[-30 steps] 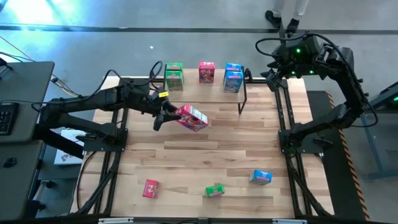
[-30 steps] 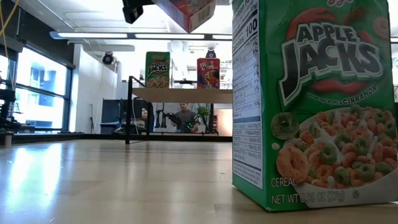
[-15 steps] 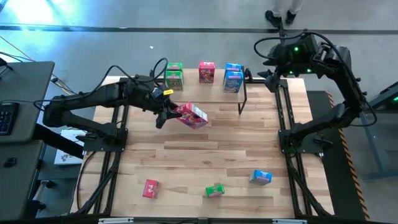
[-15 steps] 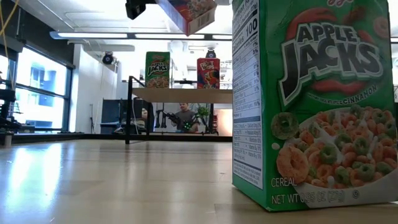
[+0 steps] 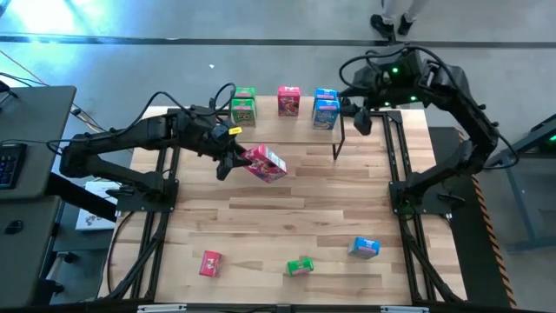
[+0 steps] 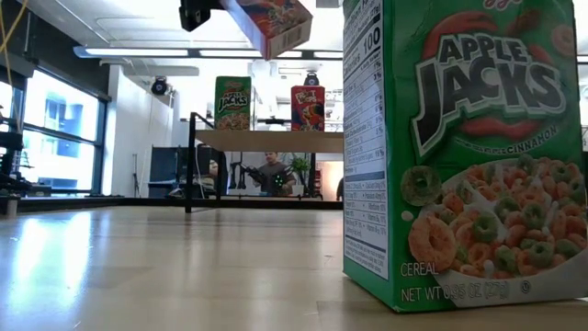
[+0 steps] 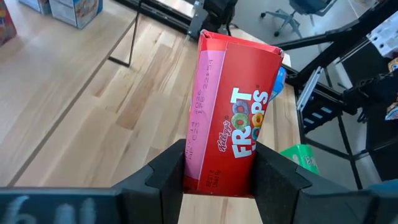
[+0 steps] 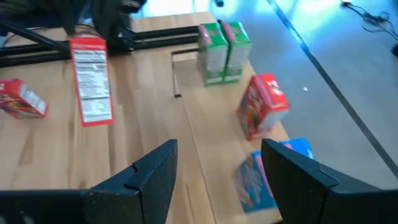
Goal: Stack cereal on shelf
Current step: Put the top red cereal box on the shelf aligned with the other red cereal box
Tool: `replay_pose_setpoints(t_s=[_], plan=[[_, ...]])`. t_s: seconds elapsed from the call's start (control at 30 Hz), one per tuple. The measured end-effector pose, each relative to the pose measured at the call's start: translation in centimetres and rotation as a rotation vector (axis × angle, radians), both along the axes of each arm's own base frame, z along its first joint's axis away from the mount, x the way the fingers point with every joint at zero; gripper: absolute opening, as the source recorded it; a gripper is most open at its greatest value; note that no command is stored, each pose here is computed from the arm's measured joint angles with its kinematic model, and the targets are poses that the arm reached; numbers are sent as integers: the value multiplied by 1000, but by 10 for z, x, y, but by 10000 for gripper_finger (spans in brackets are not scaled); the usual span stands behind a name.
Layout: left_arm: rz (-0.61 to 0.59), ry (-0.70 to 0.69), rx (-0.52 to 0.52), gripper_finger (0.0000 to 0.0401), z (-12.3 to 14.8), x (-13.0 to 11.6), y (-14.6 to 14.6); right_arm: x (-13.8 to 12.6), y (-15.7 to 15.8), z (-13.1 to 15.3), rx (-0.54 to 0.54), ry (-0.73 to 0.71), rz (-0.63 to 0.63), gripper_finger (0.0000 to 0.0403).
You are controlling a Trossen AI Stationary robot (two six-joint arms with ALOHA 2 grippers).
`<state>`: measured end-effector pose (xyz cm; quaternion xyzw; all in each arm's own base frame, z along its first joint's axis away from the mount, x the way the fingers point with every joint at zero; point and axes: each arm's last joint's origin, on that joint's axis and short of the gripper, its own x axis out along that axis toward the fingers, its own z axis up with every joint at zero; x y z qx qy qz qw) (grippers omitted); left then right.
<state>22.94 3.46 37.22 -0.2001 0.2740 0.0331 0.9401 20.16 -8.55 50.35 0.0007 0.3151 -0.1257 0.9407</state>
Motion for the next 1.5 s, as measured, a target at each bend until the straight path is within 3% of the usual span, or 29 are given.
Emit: replay_pose_setpoints(t_s=[0.5, 0.8, 1.5], plan=[[-24, 66, 20, 148, -6, -4, -1, 48, 20, -11, 9, -19, 180, 225], [-55, 117, 52, 148, -11, -5, -1, 82, 34, -21, 126, -57, 214, 225], [-115, 192, 78, 148, -22, 2, -6, 170, 69, -69, 168, -47, 308, 225]])
